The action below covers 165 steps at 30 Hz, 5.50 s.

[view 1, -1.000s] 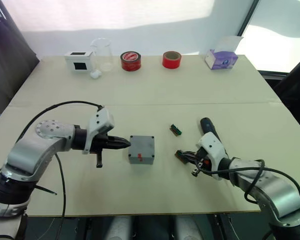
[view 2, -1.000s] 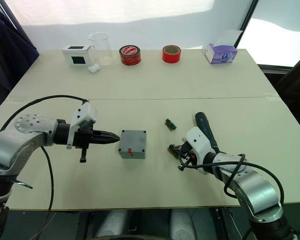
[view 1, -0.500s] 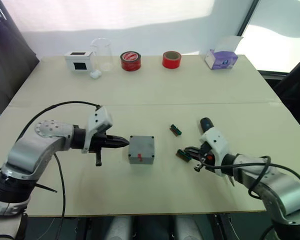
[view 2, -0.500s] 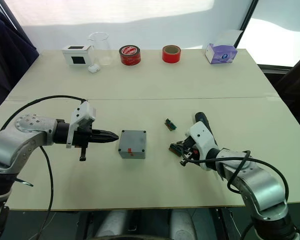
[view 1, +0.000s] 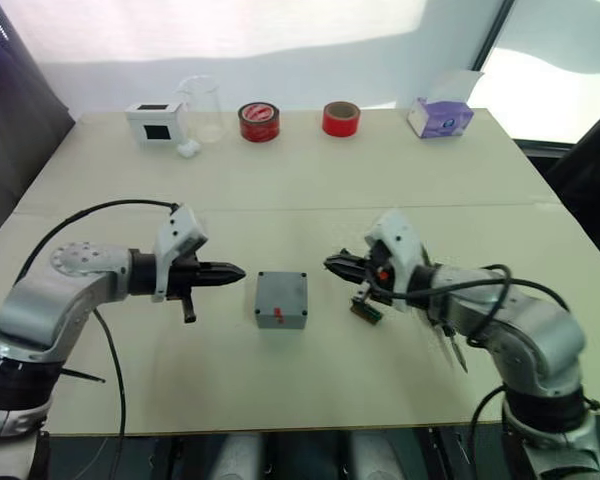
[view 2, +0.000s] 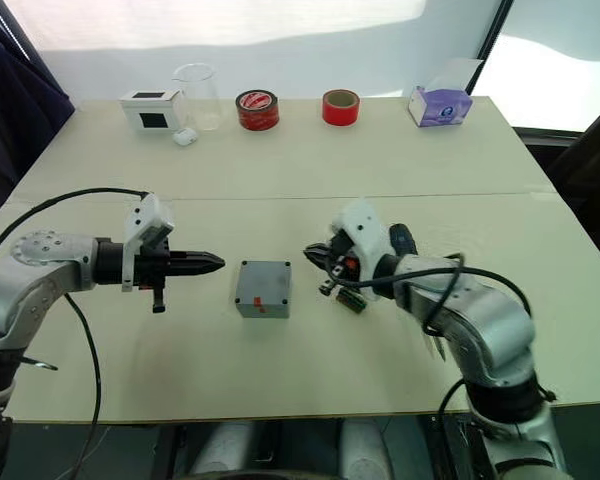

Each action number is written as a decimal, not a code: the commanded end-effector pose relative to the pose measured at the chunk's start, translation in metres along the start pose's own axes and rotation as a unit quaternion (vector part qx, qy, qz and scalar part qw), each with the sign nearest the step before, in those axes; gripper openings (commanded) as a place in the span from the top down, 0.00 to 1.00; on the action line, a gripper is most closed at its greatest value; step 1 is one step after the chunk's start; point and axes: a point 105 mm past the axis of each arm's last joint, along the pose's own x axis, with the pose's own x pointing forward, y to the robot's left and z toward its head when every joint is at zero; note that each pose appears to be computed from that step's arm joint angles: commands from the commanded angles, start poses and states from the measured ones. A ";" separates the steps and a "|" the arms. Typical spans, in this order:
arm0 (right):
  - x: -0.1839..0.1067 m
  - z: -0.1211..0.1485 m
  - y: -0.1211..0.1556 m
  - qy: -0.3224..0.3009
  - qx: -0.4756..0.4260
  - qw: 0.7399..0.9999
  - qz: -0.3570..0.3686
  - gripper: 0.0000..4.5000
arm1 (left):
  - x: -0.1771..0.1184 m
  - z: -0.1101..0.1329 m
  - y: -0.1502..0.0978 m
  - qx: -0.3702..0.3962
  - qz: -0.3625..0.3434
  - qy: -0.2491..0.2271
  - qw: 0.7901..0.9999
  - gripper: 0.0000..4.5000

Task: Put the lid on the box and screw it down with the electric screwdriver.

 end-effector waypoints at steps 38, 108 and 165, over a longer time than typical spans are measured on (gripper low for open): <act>0.020 -0.014 -0.001 0.003 -0.015 1.000 0.002 0.98 | -0.003 0.013 -0.007 0.014 0.019 -0.021 1.000 1.00; -0.111 -0.098 -0.108 0.440 0.230 0.864 -0.081 0.30 | 0.018 0.028 -0.040 0.120 -0.054 -0.007 0.991 1.00; -0.004 0.065 -0.012 -0.292 0.010 0.956 -0.039 0.58 | 0.058 -0.001 -0.005 0.119 -0.042 0.042 0.991 1.00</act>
